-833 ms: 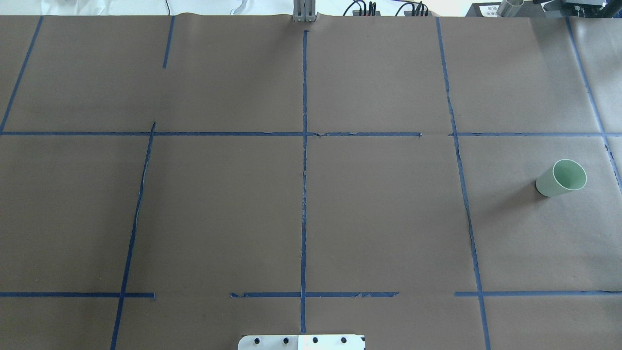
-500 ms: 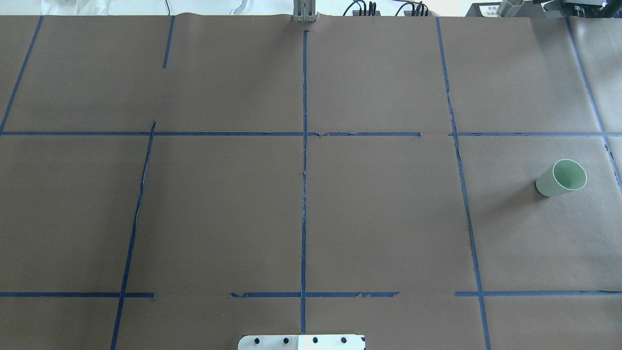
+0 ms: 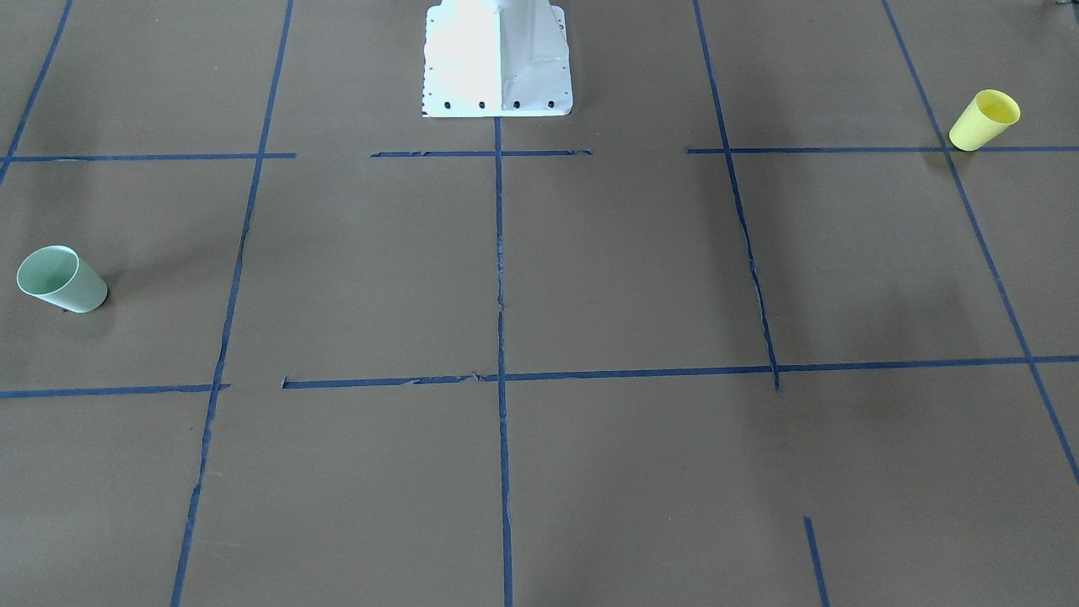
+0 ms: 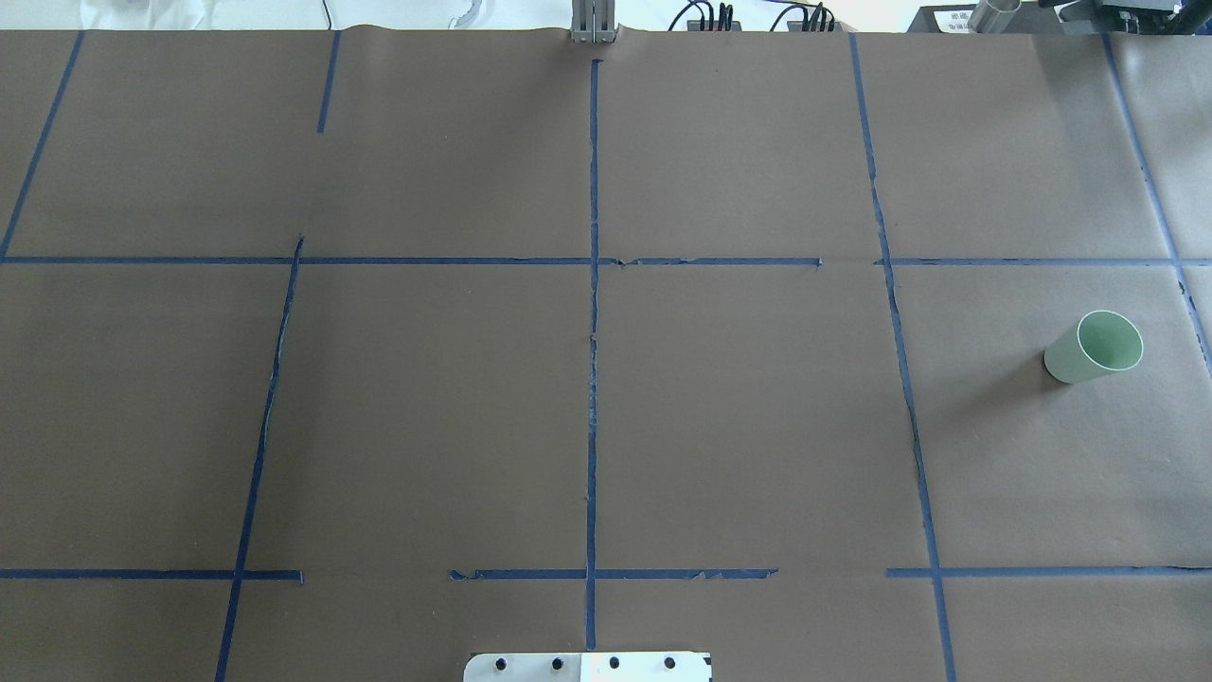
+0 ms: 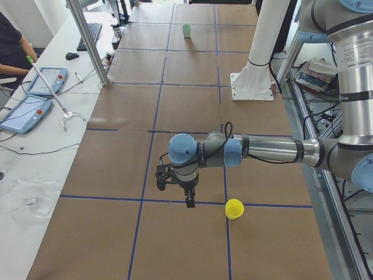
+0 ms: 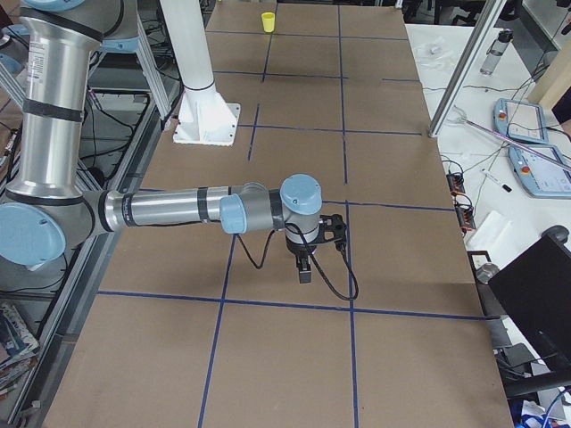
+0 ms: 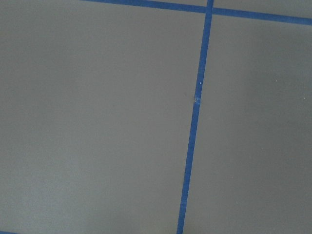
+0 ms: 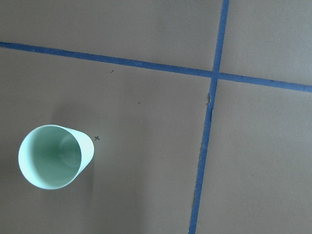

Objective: Transfer and stack yellow cup on green cup

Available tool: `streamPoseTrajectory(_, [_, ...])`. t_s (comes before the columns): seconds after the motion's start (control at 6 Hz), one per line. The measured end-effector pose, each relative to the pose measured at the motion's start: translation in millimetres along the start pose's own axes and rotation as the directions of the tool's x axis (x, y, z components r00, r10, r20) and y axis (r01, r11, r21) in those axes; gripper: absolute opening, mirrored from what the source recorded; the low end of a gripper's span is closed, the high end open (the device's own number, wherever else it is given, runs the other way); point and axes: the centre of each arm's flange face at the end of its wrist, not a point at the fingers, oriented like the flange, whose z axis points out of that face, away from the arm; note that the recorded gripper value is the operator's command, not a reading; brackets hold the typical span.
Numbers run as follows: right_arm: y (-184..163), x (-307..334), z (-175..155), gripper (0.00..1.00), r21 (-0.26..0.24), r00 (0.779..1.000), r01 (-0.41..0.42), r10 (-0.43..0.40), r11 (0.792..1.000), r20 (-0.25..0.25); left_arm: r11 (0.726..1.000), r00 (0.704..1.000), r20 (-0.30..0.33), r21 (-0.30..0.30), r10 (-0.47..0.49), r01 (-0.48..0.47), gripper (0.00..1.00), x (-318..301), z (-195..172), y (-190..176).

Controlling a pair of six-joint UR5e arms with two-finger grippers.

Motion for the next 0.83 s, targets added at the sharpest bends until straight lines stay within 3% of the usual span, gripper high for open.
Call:
streamPoseTrajectory(0.5, [5.6,-8.5,7.3,1.0,0.028,0.997,0.071,-0.071,0.997,0.01,1.0,1.0,-0.01,-0.008,0.01,-0.011,1.0,3.9,2.9,7.7])
streamPoseTrajectory(0.83, [4.4,-13.9,10.1,1.0,0.03,0.996,0.083,-0.083,0.996,0.017,0.999,0.996,-0.074,-0.001,0.039,-0.04,1.0,7.3,13.6,8.7])
